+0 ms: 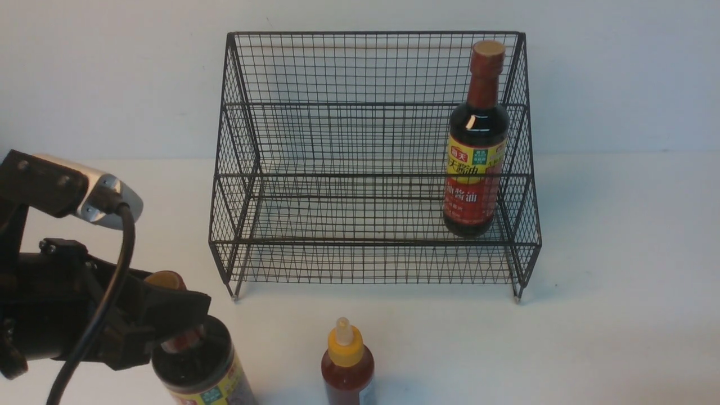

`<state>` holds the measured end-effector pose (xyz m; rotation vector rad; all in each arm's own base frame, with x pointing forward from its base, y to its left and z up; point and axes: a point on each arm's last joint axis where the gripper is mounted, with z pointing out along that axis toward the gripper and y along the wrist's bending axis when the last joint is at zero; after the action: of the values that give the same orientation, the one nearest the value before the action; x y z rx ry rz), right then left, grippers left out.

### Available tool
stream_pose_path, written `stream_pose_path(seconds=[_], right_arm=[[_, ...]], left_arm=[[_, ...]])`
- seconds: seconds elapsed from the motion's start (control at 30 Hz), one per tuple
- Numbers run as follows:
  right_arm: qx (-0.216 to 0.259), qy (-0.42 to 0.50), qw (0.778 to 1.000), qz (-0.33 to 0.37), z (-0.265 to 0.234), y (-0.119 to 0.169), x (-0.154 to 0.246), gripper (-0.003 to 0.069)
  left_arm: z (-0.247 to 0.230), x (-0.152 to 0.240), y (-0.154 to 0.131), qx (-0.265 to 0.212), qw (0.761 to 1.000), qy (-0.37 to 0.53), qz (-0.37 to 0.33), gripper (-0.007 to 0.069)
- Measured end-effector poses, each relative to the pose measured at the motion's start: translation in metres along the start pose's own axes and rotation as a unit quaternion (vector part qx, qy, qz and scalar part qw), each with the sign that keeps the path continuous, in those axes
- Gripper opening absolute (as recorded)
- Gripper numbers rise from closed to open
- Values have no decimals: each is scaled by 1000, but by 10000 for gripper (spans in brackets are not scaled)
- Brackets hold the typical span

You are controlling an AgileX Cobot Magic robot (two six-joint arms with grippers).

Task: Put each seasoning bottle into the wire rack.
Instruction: Use the left arm to grab the condiment bottle closest to it, then use the left arm to put the condiment bottle back on the shelf

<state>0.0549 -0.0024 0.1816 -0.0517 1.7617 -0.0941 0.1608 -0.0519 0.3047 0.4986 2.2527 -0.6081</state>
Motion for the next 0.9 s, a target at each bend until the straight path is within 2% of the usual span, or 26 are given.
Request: stream_pose_path(seconds=[0.37,0.5,0.63,0.9], right_arm=[[0,0,1000,0,0,0,0,-15],[0,0,1000,0,0,0,0,-15],[0,0,1000,0,0,0,0,-15],[0,0,1000,0,0,0,0,-15]], left_arm=[[-13,-8,-7,9,998,26,51,294],[-45,-44,-26,21,995,-6,95,288],[-72,-73,-39,8,990,-62,125,288],[-83,-116,-37,-11,984,-143,105,288]])
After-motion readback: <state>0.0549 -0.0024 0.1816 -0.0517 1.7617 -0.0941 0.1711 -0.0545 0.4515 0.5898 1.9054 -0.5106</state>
